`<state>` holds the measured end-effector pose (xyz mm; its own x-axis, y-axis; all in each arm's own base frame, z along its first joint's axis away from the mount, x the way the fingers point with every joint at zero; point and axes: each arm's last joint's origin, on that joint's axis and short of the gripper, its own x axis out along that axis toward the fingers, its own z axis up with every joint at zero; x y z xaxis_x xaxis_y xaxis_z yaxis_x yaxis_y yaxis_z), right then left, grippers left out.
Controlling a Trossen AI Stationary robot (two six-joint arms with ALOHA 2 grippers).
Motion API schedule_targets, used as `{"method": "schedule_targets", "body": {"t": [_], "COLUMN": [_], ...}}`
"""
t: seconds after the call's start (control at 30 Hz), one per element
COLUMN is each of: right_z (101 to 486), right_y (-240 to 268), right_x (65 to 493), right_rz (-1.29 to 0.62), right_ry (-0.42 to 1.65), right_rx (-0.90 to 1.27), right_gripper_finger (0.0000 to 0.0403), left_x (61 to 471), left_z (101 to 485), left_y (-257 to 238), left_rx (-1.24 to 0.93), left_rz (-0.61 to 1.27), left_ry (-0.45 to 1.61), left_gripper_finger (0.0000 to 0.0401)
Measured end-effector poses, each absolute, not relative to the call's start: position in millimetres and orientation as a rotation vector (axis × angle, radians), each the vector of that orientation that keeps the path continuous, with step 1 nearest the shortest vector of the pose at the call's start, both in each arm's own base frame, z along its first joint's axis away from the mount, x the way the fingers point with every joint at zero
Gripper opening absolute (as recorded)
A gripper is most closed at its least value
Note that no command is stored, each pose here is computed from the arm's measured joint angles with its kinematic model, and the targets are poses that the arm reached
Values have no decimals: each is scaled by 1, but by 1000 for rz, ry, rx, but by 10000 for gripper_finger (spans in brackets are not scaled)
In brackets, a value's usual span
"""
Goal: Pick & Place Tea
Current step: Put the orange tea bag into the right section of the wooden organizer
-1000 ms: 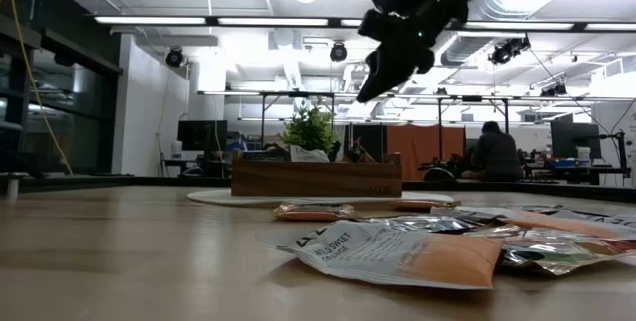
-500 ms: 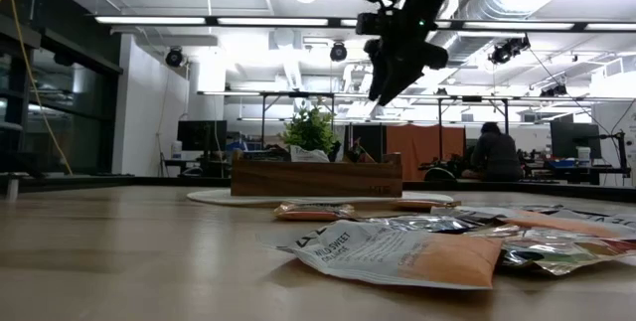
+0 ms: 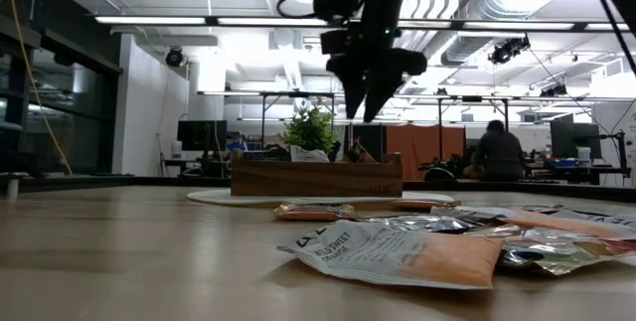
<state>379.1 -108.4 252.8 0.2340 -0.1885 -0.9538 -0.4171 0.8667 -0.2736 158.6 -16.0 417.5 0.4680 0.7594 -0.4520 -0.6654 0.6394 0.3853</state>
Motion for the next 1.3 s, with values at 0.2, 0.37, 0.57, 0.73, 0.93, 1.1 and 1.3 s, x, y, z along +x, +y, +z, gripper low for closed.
{"method": "schedule_targets", "body": {"t": [0.2,0.37,0.57,0.73,0.93,1.1,1.3], "right_z": [234,228,228,229,229,227,210], "right_y": [-110,-115,-115,-116,-116,-115,-115], "right_x": [384,384,385,389,393,393,398], "right_rz": [229,225,215,221,261,321,373], "right_ry": [1413,1442,1434,1392,1355,1342,1375], "right_rx": [-518,-509,-516,-556,-630,-654,-685], "right_gripper_finger": [216,207,204,204,204,204,204], "left_x": [148,137,128,122,119,119,119], "left_z": [421,424,427,428,429,428,428], "left_y": [-13,-11,-8,-7,-6,-7,-6], "left_rx": [146,124,109,97,86,87,87], "left_rz": [869,861,858,850,838,835,834], "left_ry": [630,613,598,593,598,602,603], "left_gripper_finger": [296,296,296,296,296,296,296]}}
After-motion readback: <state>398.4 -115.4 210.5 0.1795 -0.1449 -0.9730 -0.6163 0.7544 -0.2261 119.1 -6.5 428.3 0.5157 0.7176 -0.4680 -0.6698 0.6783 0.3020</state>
